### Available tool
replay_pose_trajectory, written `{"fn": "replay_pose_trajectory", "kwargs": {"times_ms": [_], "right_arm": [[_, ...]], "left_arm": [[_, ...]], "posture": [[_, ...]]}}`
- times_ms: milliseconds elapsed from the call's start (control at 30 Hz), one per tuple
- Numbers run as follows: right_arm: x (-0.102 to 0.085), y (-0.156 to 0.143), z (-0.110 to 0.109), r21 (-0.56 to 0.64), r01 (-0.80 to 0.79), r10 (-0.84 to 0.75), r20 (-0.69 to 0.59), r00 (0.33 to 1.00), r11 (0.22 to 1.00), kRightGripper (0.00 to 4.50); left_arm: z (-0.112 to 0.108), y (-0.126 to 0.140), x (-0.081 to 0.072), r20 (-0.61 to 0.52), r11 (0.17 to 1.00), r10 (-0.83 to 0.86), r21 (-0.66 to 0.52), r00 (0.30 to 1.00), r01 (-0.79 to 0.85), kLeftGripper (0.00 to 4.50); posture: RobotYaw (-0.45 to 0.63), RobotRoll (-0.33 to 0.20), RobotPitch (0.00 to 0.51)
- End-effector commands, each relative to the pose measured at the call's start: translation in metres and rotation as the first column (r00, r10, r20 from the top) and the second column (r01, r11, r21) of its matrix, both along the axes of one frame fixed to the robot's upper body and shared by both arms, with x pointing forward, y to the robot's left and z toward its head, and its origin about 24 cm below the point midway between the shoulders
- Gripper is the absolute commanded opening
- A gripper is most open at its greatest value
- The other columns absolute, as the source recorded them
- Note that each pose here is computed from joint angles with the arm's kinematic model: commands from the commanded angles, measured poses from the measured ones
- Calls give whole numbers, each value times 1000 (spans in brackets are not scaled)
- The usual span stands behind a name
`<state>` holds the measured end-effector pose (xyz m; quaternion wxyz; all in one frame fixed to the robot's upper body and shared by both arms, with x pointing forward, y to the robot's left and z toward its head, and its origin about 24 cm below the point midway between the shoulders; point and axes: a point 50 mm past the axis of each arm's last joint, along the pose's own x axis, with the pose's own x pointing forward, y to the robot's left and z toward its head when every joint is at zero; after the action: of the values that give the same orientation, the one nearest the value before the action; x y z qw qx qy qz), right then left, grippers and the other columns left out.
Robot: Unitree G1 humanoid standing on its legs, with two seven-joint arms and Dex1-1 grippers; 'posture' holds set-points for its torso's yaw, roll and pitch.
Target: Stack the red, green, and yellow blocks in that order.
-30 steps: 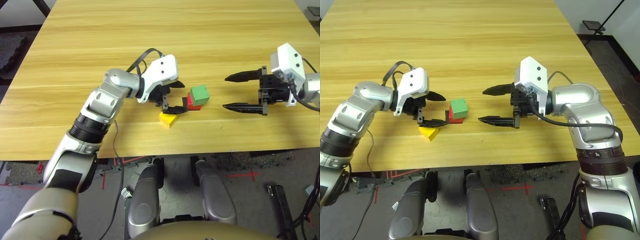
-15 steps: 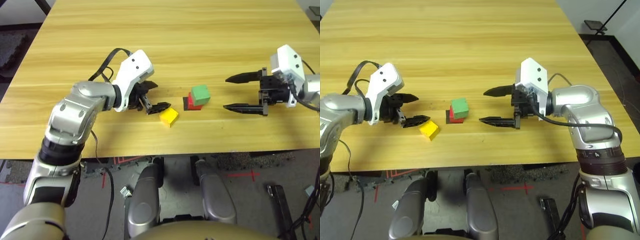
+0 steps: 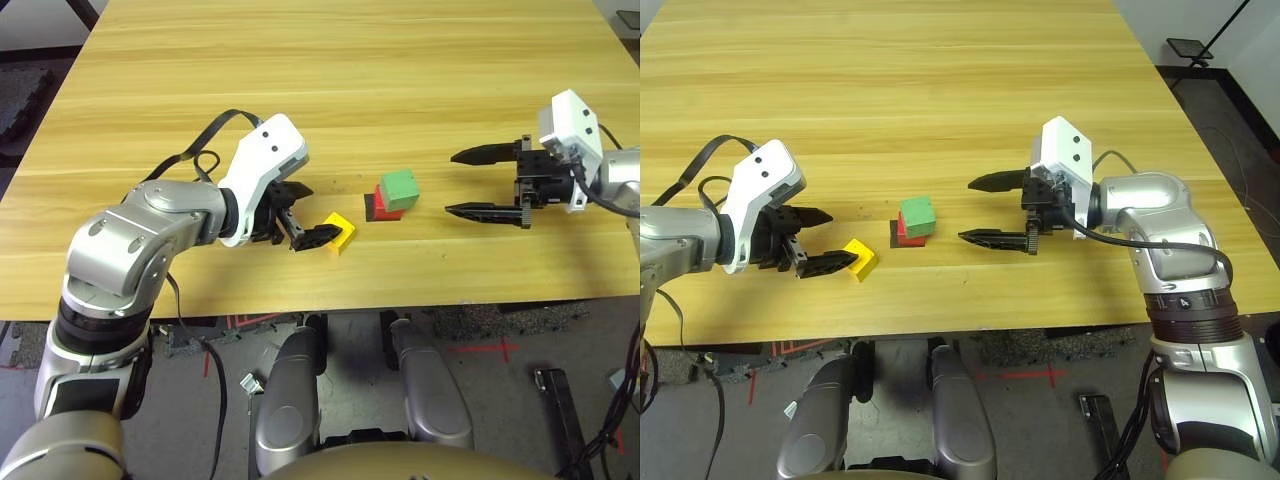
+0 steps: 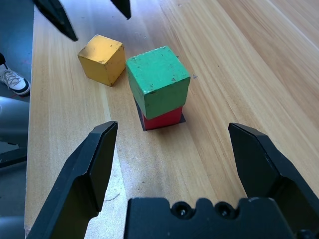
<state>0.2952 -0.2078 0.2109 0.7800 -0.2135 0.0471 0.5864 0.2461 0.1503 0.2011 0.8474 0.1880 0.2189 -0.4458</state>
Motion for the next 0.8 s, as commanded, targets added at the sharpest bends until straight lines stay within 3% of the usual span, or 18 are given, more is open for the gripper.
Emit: {"fn": "replay_pose_trajectory", "kwargs": {"times_ms": [33,800], "right_arm": [[0,2,-3,-13,-9,8,-4,1000,1000,4500],[-1,0,-1,-7,9,-9,11,1000,1000,4500]], "left_arm": [[-9,-5,-6,-19,999,-23,36,1000,24,4490],[-26,-16,6,-48,992,88,99,995,-82,4490]], "posture": [[280,134,303],[243,134,304]]}}
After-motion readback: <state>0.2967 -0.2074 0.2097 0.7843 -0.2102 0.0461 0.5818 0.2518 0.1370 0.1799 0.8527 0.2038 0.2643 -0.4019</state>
